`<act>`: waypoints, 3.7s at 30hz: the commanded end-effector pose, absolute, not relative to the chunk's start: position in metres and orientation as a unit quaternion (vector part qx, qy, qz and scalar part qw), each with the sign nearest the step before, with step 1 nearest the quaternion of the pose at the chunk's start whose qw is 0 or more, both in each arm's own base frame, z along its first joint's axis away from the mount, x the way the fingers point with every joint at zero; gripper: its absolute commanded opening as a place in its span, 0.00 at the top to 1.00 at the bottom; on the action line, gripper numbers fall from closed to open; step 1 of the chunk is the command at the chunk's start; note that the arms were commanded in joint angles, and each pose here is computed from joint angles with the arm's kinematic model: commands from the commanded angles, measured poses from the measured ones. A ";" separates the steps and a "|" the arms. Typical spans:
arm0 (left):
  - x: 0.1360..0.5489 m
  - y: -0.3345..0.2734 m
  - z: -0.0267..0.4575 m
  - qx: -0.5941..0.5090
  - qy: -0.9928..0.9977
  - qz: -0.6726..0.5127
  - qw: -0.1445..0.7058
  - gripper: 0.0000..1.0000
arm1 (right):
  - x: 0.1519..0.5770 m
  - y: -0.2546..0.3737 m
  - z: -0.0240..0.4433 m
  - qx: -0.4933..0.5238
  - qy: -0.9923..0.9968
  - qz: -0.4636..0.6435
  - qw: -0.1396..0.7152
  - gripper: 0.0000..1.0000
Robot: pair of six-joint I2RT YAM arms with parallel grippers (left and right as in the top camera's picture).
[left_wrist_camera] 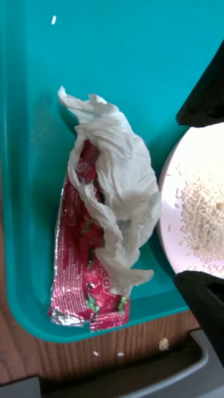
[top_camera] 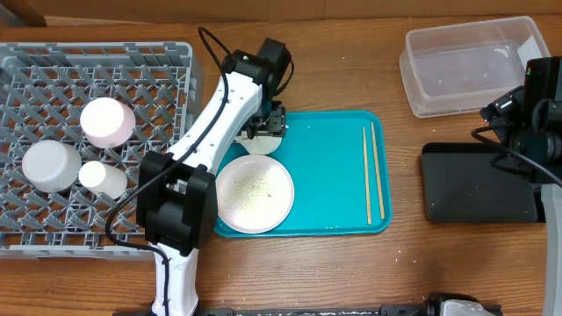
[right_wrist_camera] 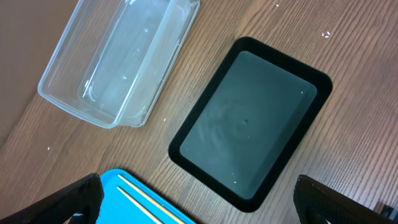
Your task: Sort waste into correct bins and load items into the dishwasher
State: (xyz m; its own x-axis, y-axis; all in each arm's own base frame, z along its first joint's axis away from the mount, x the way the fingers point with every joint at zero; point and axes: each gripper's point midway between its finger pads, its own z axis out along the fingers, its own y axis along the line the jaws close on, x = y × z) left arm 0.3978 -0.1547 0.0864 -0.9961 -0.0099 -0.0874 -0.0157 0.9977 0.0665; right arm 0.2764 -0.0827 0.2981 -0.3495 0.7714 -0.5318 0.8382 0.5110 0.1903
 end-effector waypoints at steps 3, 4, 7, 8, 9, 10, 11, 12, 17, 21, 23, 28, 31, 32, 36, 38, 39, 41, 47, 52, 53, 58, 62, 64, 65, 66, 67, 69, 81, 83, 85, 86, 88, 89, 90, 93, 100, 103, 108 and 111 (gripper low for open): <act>0.390 -0.152 0.069 -0.011 0.999 0.035 0.026 0.28 | 0.276 -0.085 0.302 0.495 0.815 -0.057 0.296 0.00; 0.389 -0.152 0.068 -0.010 0.999 0.035 0.025 0.30 | 0.276 -0.085 0.302 0.495 0.815 -0.057 0.296 0.00; 0.389 -0.152 0.068 -0.010 0.999 0.035 0.025 0.31 | 0.276 -0.085 0.302 0.495 0.815 -0.057 0.296 0.01; 0.389 -0.152 0.068 -0.010 0.999 0.035 0.025 0.32 | 0.276 -0.085 0.302 0.495 0.815 -0.057 0.296 0.00; 0.389 -0.152 0.068 -0.010 0.999 0.035 0.025 0.36 | 0.276 -0.085 0.302 0.495 0.815 -0.057 0.296 0.00; 0.389 -0.152 0.068 -0.010 0.999 0.035 0.025 0.42 | 0.276 -0.085 0.302 0.496 0.815 -0.057 0.296 0.00; 0.389 -0.152 0.068 -0.010 0.999 0.034 0.025 0.48 | 0.276 -0.085 0.302 0.495 0.815 -0.057 0.296 0.00; 0.389 -0.154 0.070 -0.011 0.999 0.028 0.025 0.51 | 0.276 -0.085 0.302 0.495 0.815 -0.057 0.296 0.00; 0.396 -0.175 0.106 -0.004 0.998 -0.035 0.046 0.49 | 0.276 -0.085 0.302 0.495 0.815 -0.057 0.296 0.00; 0.400 -0.178 0.153 0.003 0.994 -0.056 0.093 0.48 | 0.276 -0.085 0.302 0.495 0.815 -0.057 0.296 0.01; 0.399 -0.177 0.175 0.003 0.991 -0.068 0.119 0.47 | 0.276 -0.085 0.302 0.495 0.815 -0.057 0.296 0.00; 0.391 -0.176 0.212 0.006 0.984 -0.087 0.157 0.44 | 0.276 -0.085 0.302 0.495 0.815 -0.057 0.296 0.00; 0.384 -0.183 0.215 0.013 0.984 -0.100 0.150 0.42 | 0.276 -0.085 0.302 0.495 0.815 -0.057 0.296 0.00; 0.381 -0.186 0.214 0.016 0.984 -0.107 0.143 0.36 | 0.276 -0.085 0.302 0.495 0.815 -0.057 0.296 0.00; 0.374 -0.197 0.211 0.025 0.984 -0.125 0.126 0.00 | 0.276 -0.085 0.302 0.495 0.815 -0.057 0.296 0.00; 0.374 -0.197 0.211 0.037 0.984 -0.122 0.128 0.00 | 0.276 -0.085 0.302 0.495 0.815 -0.057 0.296 0.00; 0.374 -0.197 0.211 0.045 0.983 -0.120 0.129 0.00 | 0.276 -0.085 0.302 0.495 0.815 -0.057 0.296 0.00; 0.374 -0.192 0.213 0.042 0.984 -0.118 0.130 0.00 | 0.276 -0.085 0.302 0.496 0.815 -0.057 0.296 0.00; 0.392 -0.126 0.238 -0.034 0.980 -0.090 0.177 0.00 | 0.276 -0.085 0.302 0.495 0.815 -0.057 0.296 0.00; 0.387 -0.056 0.240 -0.132 0.977 -0.053 0.161 0.00 | 0.277 -0.085 0.302 0.497 0.813 -0.056 0.298 0.00; 0.386 -0.044 0.239 -0.147 0.976 -0.049 0.156 0.00 | 0.283 -0.086 0.306 0.499 0.807 -0.048 0.311 0.01; 0.384 -0.004 0.236 -0.198 0.969 -0.038 0.146 0.00 | 0.315 -0.081 0.325 0.494 0.787 0.003 0.369 0.00; 0.382 0.012 0.235 -0.218 0.965 -0.035 0.144 0.00 | 0.321 -0.061 0.322 0.479 0.803 0.059 0.349 0.00; 0.382 0.015 0.235 -0.222 0.964 -0.034 0.144 0.00 | 0.329 -0.044 0.324 0.462 0.811 0.110 0.342 0.00; 0.382 0.016 0.235 -0.222 0.964 -0.034 0.144 0.00 | 0.333 -0.032 0.326 0.447 0.817 0.141 0.336 0.00; 0.382 0.015 0.235 -0.222 0.964 -0.034 0.144 0.00 | 0.335 -0.022 0.326 0.433 0.824 0.165 0.326 0.00; 0.382 0.015 0.236 -0.221 0.964 -0.034 0.145 0.00 | 0.336 -0.009 0.325 0.410 0.836 0.188 0.314 0.00; 0.384 0.014 0.236 -0.221 0.963 -0.039 0.147 0.00 | 0.339 0.015 0.317 0.342 0.868 0.211 0.292 0.00; 0.386 0.009 0.237 -0.218 0.963 -0.053 0.148 0.00 | 0.353 0.072 0.208 0.259 0.944 0.145 0.146 0.00; 0.386 0.009 0.237 -0.218 0.963 -0.053 0.148 0.00 | 0.353 0.076 0.194 0.257 0.949 0.138 0.123 0.00; 0.385 0.008 0.236 -0.218 0.963 -0.053 0.146 0.00 | 0.351 0.078 0.185 0.254 0.952 0.131 0.105 0.00; 0.385 0.008 0.236 -0.218 0.964 -0.053 0.146 0.00 | 0.350 0.077 0.182 0.254 0.954 0.128 0.099 0.01; 0.385 0.008 0.236 -0.218 0.963 -0.053 0.146 0.00 | 0.348 0.077 0.183 0.252 0.954 0.127 0.098 0.00; 0.385 0.008 0.236 -0.218 0.963 -0.053 0.146 0.00 | 0.348 0.078 0.184 0.251 0.954 0.130 0.099 0.00; 0.385 0.007 0.236 -0.217 0.963 -0.058 0.145 0.00 | 0.348 0.083 0.186 0.248 0.953 0.144 0.096 0.00; 0.386 -0.004 0.238 -0.212 0.963 -0.089 0.140 0.00 | 0.356 0.106 0.195 0.232 0.945 0.211 0.094 0.00; 0.388 -0.012 0.239 -0.208 0.962 -0.111 0.140 0.00 | 0.376 0.162 0.219 0.152 0.933 0.294 0.142 0.00; 0.388 -0.011 0.239 -0.208 0.962 -0.111 0.141 0.00 | 0.378 0.196 0.223 0.102 0.933 0.303 0.165 0.00; 0.387 -0.007 0.238 -0.210 0.962 -0.098 0.142 0.00 | 0.386 0.241 0.211 0.066 0.936 0.277 0.205 0.00; 0.381 0.013 0.235 -0.231 0.962 -0.045 0.140 0.00 | 0.390 0.277 0.191 0.056 0.937 0.275 0.208 0.00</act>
State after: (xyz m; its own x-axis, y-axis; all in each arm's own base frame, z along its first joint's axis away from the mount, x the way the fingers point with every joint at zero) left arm 0.3878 -0.0043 0.2259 -0.8836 -0.4222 -0.2026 -0.3790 0.8988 -0.2204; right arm 0.3831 0.2604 0.2204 -0.9078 0.2131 -0.3613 -0.0433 0.8092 0.5860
